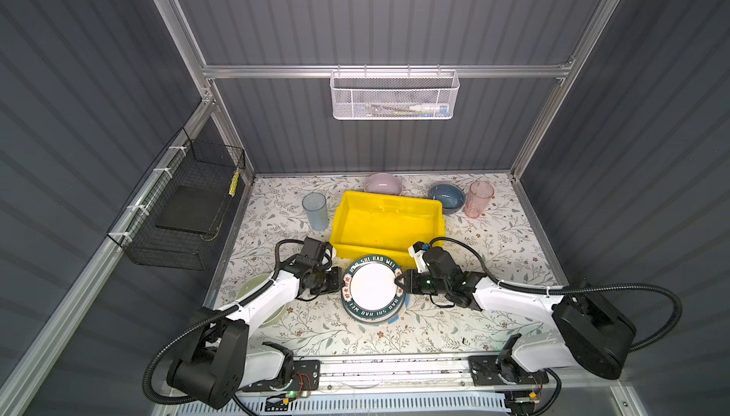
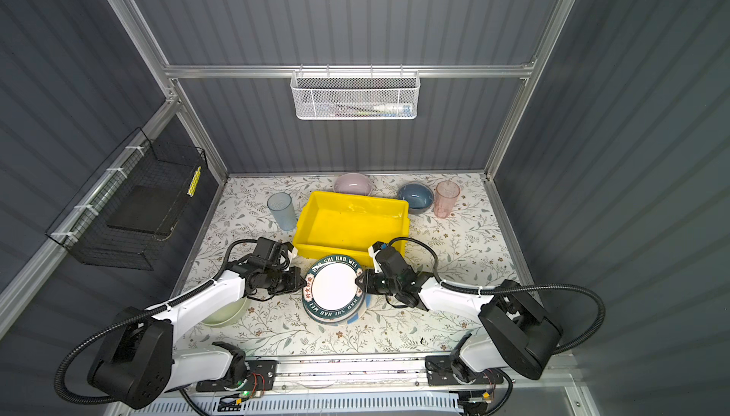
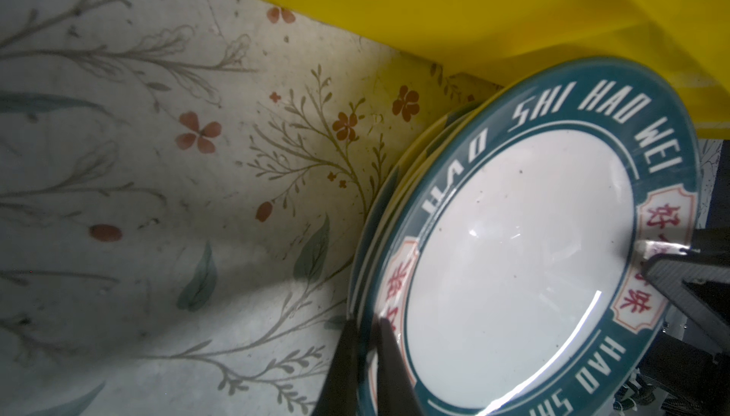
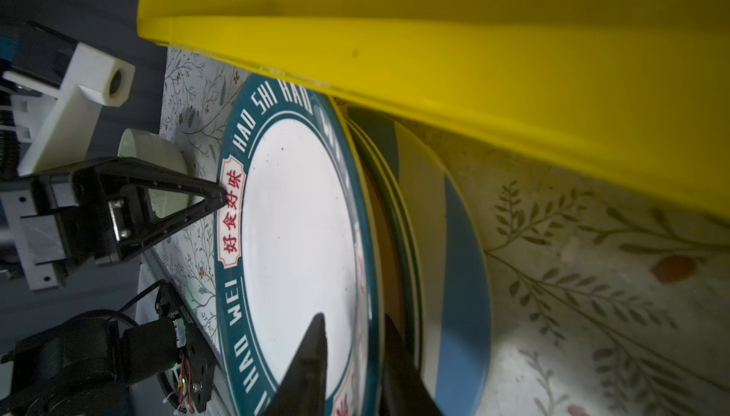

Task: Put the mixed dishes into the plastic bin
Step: 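Pinch the top green-rimmed plate rims with both grippers and lift it, then carry the green-rimmed plate with both grippers into the yellow bin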

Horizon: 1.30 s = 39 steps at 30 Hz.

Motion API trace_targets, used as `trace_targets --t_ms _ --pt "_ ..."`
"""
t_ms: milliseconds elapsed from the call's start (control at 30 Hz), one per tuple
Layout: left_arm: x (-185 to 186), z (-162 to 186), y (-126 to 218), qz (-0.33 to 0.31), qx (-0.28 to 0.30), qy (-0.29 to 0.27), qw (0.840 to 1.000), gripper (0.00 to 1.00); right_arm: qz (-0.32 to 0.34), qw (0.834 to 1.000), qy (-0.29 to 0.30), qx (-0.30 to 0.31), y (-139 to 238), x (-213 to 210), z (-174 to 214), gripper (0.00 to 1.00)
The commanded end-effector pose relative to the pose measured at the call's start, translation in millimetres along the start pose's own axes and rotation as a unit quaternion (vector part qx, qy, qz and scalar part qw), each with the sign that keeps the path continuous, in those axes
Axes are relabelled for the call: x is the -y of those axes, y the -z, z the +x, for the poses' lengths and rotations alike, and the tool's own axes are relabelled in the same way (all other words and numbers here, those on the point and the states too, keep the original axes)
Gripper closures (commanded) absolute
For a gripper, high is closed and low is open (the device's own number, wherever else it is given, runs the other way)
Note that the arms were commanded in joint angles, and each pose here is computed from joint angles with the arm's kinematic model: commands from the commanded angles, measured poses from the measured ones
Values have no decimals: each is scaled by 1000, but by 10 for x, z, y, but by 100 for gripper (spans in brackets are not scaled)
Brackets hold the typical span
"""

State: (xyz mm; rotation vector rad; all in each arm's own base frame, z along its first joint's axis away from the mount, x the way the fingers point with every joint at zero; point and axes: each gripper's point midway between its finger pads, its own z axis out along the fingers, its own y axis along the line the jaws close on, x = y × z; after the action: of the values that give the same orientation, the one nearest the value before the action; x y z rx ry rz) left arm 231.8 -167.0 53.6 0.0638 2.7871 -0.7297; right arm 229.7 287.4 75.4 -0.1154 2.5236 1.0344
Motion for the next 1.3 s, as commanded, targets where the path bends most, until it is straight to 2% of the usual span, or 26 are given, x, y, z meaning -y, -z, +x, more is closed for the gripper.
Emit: trace_targets --t_ms 0,367,567,700,933,1033,1133,1267 --pt "-45 262 -97 4 -44 5 999 92 -39 999 14 16 -1 -283 -136 80" --pt "9 170 -29 8 -25 -7 1000 90 -21 1000 7 12 37 -230 -118 100" --pt "106 91 140 7 -19 -8 1000 83 -22 1000 14 16 159 -273 -127 100" --pt "140 -37 278 -6 6 -24 1000 80 -7 999 38 28 283 -283 -181 100" --pt "227 -171 516 -25 13 -42 999 62 1 995 74 61 557 -394 -340 100" --pt "236 -233 615 -37 24 -43 998 59 0 994 81 71 675 -465 -412 100" --pt "238 -314 708 -50 42 -43 997 55 13 993 85 83 775 -476 -514 100" --pt "222 -474 762 -72 65 -50 994 48 35 988 76 132 1076 -515 -873 100"
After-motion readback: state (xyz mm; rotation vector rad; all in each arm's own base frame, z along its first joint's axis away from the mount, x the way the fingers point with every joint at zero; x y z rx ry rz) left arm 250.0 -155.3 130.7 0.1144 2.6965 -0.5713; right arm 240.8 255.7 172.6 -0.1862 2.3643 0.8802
